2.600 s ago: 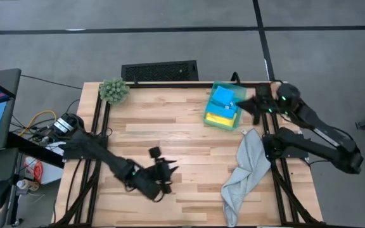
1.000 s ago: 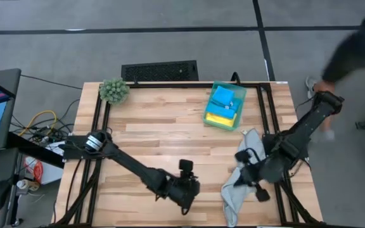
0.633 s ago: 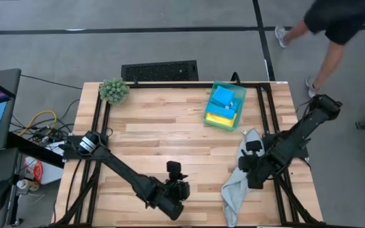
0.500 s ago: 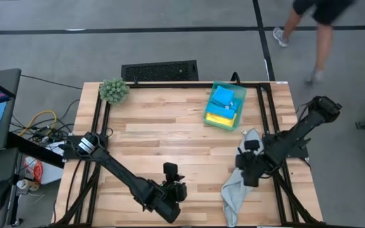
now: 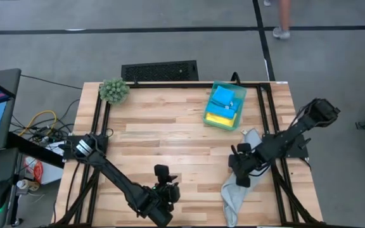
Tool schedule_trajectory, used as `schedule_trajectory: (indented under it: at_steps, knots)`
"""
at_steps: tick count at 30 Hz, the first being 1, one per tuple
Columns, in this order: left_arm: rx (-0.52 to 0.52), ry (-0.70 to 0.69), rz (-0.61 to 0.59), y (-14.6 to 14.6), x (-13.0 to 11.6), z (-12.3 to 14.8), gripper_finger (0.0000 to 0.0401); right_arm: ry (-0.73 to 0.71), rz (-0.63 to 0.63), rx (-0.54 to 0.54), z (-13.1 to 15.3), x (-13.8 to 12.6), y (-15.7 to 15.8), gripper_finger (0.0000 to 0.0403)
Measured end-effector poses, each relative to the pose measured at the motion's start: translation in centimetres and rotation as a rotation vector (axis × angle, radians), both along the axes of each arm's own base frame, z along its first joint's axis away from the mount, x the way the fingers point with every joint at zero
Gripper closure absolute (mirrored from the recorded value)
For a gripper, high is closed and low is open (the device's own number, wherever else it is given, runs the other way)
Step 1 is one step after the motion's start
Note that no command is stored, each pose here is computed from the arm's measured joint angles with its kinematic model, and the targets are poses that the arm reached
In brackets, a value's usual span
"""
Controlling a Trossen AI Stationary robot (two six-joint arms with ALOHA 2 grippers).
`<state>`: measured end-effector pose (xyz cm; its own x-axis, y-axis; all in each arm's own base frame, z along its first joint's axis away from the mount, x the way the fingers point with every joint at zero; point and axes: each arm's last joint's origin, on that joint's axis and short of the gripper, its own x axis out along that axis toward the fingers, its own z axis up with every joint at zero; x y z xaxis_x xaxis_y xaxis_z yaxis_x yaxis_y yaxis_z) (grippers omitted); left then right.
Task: Fold microfiber towels
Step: Fold the gray towel
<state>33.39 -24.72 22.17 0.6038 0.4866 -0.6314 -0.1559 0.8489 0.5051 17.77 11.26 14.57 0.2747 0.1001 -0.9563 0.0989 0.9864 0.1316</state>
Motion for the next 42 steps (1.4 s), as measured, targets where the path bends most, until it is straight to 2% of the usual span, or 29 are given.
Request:
schedule_trajectory:
  at_steps: [8,10,12,16,17,19,23,26,31,35,38,42]
  knots:
    - [-0.001,-0.029,0.021,-0.3,-0.3,0.0,0.0274,0.058,-0.024,-0.041,-2.2,0.2,0.0,0.0202]
    - [-0.005,-0.031,0.025,-0.3,-0.3,0.0,0.0274,0.07,-0.022,-0.035,-2.2,0.2,0.0,0.0216]
    - [-0.006,-0.032,0.025,-0.3,-0.3,0.0,0.0274,0.067,-0.01,-0.022,-2.1,0.2,0.2,0.0252]
    - [-0.003,-0.029,0.024,-0.3,-0.4,0.0,0.0274,0.035,0.034,0.021,-1.0,0.3,0.4,0.0367]
    - [0.0,-0.027,0.021,-0.3,-0.4,0.0,0.0274,0.021,0.04,0.031,-0.6,0.3,0.3,0.0383]
    - [0.012,-0.029,0.021,-0.3,-0.4,0.0,0.0274,-0.05,0.026,0.047,0.6,1.0,0.4,0.0385]
    - [0.064,-0.07,0.03,-0.4,-0.6,0.1,0.0274,-0.195,0.022,-0.008,3.0,2.0,0.2,0.0394]
    - [0.103,-0.096,0.031,-0.6,-0.8,0.2,0.0274,-0.355,0.021,-0.089,5.5,2.9,0.0,0.0393]
    - [0.149,-0.127,0.043,-0.6,-1.1,0.3,0.0274,-0.626,0.025,-0.305,9.4,4.6,-0.4,0.0398]
    - [0.214,-0.233,0.096,-0.4,-1.1,0.6,0.0274,-0.774,0.103,-0.351,11.7,5.8,-0.4,0.0393]
    - [0.239,-0.297,0.166,0.4,-1.6,0.7,0.0274,-0.818,0.14,-0.374,12.8,6.1,-0.2,0.0397]
    - [0.177,-0.366,0.283,1.5,-2.8,0.4,0.0274,-0.783,0.166,-0.382,12.6,5.8,0.1,0.0397]
